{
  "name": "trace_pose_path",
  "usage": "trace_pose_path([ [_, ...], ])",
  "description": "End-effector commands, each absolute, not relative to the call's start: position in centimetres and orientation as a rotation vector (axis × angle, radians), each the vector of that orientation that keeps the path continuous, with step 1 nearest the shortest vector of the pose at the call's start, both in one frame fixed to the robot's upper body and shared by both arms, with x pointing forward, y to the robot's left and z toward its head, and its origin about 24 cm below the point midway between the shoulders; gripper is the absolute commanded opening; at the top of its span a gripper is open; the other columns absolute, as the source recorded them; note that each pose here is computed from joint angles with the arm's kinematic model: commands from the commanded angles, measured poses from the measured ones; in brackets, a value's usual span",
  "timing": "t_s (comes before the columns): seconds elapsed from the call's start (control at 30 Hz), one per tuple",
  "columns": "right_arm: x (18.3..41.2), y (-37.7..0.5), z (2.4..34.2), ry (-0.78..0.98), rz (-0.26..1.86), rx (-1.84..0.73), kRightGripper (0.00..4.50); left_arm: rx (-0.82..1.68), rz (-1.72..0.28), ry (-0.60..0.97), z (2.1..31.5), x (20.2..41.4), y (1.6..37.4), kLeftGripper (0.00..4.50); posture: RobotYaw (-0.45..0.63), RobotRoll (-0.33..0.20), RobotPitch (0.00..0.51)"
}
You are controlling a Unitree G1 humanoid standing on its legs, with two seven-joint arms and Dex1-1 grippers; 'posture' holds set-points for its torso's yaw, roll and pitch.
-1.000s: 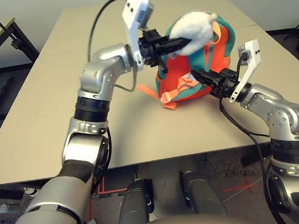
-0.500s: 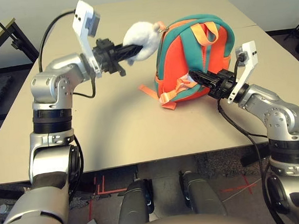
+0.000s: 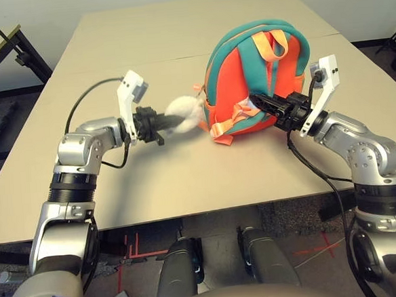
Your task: Put the pencil case into the backpack and zip it.
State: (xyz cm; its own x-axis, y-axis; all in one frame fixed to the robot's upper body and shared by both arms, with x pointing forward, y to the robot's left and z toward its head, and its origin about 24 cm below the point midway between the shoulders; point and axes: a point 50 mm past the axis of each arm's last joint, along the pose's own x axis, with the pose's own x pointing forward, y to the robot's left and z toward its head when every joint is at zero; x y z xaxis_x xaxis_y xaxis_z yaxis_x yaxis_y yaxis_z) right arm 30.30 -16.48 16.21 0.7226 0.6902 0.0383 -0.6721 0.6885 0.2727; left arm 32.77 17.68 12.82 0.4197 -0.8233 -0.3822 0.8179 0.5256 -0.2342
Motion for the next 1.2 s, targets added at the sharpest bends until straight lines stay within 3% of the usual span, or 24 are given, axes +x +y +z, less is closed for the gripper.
trace_pose_path([
  [0.03,30.4,-15.8,16.4,0.061,0.802,0.273,0.47,0.044,-0.990,0.625,10.2,32.7,18.4,0.05,-0.18,0.000,0.099],
  [0.17,30.4,-15.8,16.4,0.061,0.800,0.269,0.47,0.089,-0.995,0.641,9.6,33.2,18.1,0.05,-0.18,0.000,0.096],
  [0.4,30.3,-15.9,16.5,0.057,0.792,0.264,0.47,0.044,-0.985,0.497,10.8,34.5,17.1,0.05,-0.19,0.000,0.094],
  [0.53,29.9,-16.1,16.9,0.034,0.821,0.257,0.47,0.012,-1.006,0.435,12.0,34.7,16.9,1.44,-0.19,0.000,0.093],
  [0.57,29.7,-16.1,17.1,0.026,0.842,0.261,1.21,0.001,-1.015,0.427,12.3,34.6,16.8,1.91,-0.19,0.000,0.093],
  [0.77,28.0,-17.3,17.2,0.051,0.918,0.276,3.43,-0.021,-1.036,0.418,12.8,34.2,16.9,4.34,-0.19,0.000,0.094],
  [0.87,27.0,-18.5,17.3,0.085,0.940,0.274,4.47,-0.022,-1.035,0.421,12.7,34.0,17.1,4.50,-0.19,0.000,0.097],
  [1.2,25.3,-24.2,17.5,0.163,0.838,0.223,4.47,-0.036,-1.024,0.425,12.7,33.4,17.9,4.50,-0.20,0.000,0.105],
])
